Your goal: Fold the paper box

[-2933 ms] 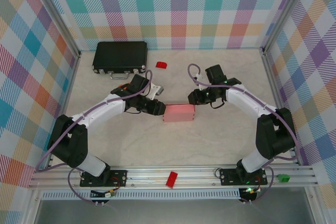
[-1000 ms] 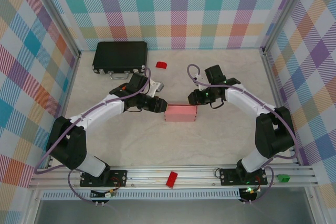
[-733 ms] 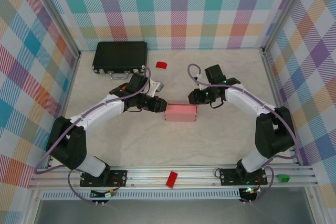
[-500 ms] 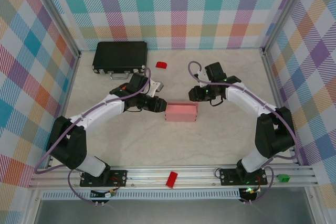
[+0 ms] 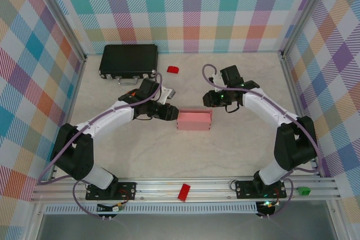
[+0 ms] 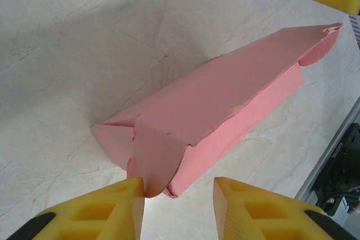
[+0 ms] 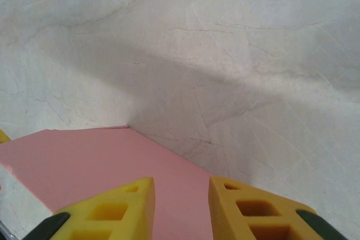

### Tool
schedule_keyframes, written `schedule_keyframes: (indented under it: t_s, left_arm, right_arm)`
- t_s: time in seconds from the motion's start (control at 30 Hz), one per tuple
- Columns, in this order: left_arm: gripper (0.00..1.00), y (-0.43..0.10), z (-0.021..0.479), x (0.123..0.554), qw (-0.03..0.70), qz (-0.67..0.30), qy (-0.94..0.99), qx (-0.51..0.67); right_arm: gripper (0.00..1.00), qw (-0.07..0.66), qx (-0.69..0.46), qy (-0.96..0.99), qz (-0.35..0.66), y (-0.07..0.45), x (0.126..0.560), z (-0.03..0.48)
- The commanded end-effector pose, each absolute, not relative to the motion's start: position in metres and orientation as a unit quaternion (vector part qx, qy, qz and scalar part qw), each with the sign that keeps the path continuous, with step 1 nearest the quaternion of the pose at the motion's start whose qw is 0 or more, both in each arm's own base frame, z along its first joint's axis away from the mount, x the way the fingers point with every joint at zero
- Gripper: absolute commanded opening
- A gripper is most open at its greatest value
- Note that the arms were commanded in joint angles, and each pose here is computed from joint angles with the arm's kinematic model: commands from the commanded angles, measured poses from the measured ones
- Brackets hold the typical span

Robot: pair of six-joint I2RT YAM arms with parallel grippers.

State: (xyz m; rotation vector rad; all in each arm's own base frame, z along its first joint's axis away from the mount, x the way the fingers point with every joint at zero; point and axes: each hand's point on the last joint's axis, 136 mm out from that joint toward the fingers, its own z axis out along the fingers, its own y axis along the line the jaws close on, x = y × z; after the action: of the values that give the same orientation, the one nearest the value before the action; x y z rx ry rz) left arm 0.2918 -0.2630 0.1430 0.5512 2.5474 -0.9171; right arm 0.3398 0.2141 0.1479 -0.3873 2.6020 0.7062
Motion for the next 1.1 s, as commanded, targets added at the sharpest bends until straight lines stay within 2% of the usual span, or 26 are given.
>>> schedule_keyframes:
  t_s: [0.0, 0.6, 0.93, 1.07]
  left_arm:
    - [0.36, -0.269, 0.149, 0.291, 0.191, -0.335, 0.899, 0.206]
    - [0.27, -0.273, 0.15, 0.284, 0.18, -0.352, 0.894, 0.211]
    - [0.29, -0.272, 0.147, 0.284, 0.177, -0.348, 0.897, 0.209]
    - [0.29, -0.27, 0.145, 0.285, 0.176, -0.342, 0.9, 0.207]
  right_arm:
    - [0.3, 0.207, -0.133, 0.935, 0.256, 0.211, 0.337, 0.153]
    - [0.28, 0.173, -0.142, 0.935, 0.275, 0.219, 0.328, 0.136]
    - [0.27, 0.172, -0.137, 0.936, 0.275, 0.217, 0.326, 0.131]
    - [0.28, 0.195, -0.124, 0.938, 0.26, 0.21, 0.331, 0.137]
